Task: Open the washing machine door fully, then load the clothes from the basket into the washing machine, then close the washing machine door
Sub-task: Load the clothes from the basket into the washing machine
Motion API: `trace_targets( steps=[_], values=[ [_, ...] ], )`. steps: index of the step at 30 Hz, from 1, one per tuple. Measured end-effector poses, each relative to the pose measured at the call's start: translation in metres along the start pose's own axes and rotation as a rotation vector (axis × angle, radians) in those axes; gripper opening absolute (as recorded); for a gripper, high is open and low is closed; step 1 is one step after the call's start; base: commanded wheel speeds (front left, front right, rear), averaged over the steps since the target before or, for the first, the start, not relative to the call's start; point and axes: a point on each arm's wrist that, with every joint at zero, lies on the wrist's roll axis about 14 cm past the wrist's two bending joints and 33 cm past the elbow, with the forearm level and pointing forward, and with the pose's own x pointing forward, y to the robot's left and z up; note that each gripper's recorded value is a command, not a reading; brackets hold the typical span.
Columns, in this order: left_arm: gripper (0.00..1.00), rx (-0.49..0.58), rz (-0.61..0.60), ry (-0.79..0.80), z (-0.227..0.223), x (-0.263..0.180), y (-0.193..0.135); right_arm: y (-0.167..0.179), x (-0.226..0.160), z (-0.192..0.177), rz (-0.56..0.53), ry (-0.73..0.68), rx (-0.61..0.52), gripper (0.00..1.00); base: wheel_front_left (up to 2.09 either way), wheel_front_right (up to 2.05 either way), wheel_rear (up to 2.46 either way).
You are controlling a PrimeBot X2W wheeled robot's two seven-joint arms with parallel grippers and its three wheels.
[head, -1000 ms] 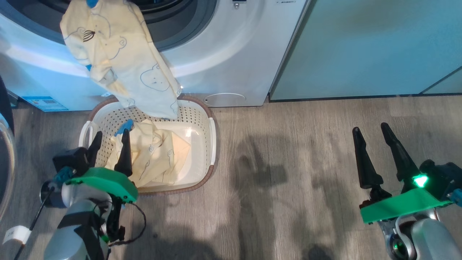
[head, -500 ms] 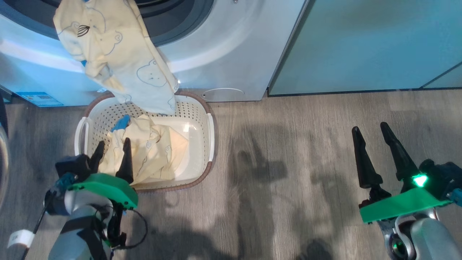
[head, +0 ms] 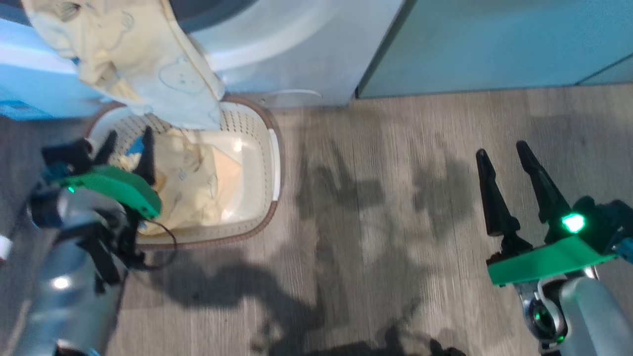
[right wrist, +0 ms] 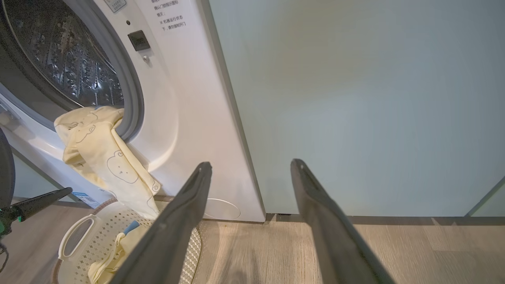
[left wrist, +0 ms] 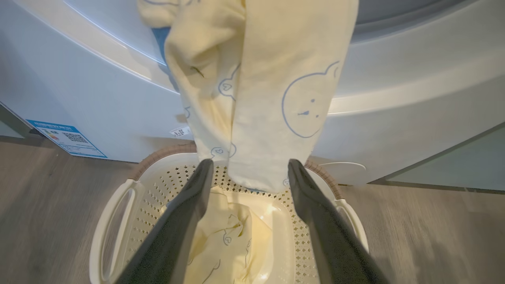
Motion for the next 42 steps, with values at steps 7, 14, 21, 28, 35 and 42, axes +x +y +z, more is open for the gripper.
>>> trace_targets(
  steps=[7,14,21,28,35,42],
  values=[
    [1.0,0.013,-0.001,0.071,-0.017,0.038,0.015,-0.007,0.015,-0.015,-0.009,0.033,-0.013,1.0,0.0,0.0,0.0],
    [1.0,0.008,-0.011,0.114,-0.032,0.067,0.024,-0.011,0.025,-0.037,-0.02,0.082,-0.011,1.0,0.0,0.0,0.0],
    [1.0,0.01,-0.002,0.133,-0.037,0.085,0.041,-0.012,0.036,-0.05,-0.011,0.107,-0.016,1.0,0.0,0.0,0.0],
    [1.0,0.031,-0.073,0.114,-0.031,0.094,0.027,-0.01,0.04,-0.062,-0.002,0.13,-0.007,1.0,0.0,0.0,0.0],
    [1.0,0.057,-0.161,0.072,-0.017,0.098,0.008,-0.007,0.049,-0.061,0.014,0.119,-0.009,1.0,0.0,0.0,0.0],
    [1.0,0.082,-0.236,0.024,-0.002,0.099,-0.012,-0.009,0.05,-0.06,0.011,0.115,-0.017,1.0,0.0,0.0,0.0]
  ],
)
